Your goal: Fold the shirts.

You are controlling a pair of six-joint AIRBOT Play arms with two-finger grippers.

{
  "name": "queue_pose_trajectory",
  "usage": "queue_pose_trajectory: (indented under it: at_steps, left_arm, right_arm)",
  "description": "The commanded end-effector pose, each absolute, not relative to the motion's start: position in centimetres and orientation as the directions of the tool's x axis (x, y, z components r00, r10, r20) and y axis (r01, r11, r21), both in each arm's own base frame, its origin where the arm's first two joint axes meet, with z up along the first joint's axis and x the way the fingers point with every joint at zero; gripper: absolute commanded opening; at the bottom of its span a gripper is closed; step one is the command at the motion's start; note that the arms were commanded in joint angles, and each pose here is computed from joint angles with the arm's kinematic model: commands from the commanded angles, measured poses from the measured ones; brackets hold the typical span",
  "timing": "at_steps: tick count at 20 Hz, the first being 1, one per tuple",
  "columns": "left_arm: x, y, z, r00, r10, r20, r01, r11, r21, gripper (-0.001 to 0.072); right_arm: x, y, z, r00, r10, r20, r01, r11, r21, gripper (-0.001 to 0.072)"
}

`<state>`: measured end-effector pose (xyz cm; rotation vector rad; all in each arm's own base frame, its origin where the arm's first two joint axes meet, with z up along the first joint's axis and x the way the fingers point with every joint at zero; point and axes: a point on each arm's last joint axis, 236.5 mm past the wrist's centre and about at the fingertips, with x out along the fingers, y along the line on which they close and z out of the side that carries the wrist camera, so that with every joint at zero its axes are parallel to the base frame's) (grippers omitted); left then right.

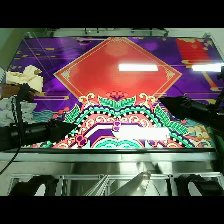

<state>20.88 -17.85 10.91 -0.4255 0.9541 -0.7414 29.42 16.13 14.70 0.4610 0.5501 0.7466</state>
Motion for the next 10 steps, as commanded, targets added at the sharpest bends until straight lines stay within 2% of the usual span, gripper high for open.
queue_pose_trajectory:
  at_steps: [1, 4, 6, 7, 8, 9, 10]
  left_arm:
    - [20.9, -17.8, 10.9, 0.366, -0.731, -0.576, 0.378, 0.682, -0.626, 0.0022]
    - [21.7, -17.4, 11.3, 0.401, -0.718, -0.568, 0.357, 0.694, -0.625, 0.001]
    - [24.6, -14.4, 12.5, 0.486, -0.625, -0.611, 0.328, 0.778, -0.536, 0.0014]
    - [26.9, -11.4, 13.2, 0.536, -0.532, -0.656, 0.283, 0.845, -0.454, 0.0085]
    - [29.3, -8.1, 14.2, 0.58, -0.436, -0.688, 0.227, 0.898, -0.377, 0.0347]
    - [32.0, -4.4, 15.3, 0.612, -0.339, -0.715, 0.168, 0.939, -0.301, 0.064]
    - [34.5, -1.1, 15.9, 0.623, -0.258, -0.739, 0.112, 0.964, -0.243, 0.072]
  right_arm:
    - [29.4, 16.1, 14.7, 0.607, 0.736, -0.299, -0.504, 0.648, 0.571, 0.002]
    - [29.4, 16.1, 14.7, 0.607, 0.736, -0.299, -0.504, 0.648, 0.571, 0.0019]
    - [29.4, 16.1, 14.7, 0.607, 0.736, -0.299, -0.504, 0.648, 0.571, 0.0019]
    - [29.4, 16.1, 14.7, 0.607, 0.736, -0.299, -0.504, 0.648, 0.571, 0.0019]
    - [29.4, 16.1, 14.7, 0.607, 0.736, -0.299, -0.504, 0.648, 0.571, 0.0019]
    - [29.4, 16.1, 14.7, 0.607, 0.736, -0.299, -0.504, 0.648, 0.571, 0.0019]
    - [29.4, 16.1, 14.7, 0.607, 0.736, -0.3, -0.504, 0.648, 0.571, 0.002]
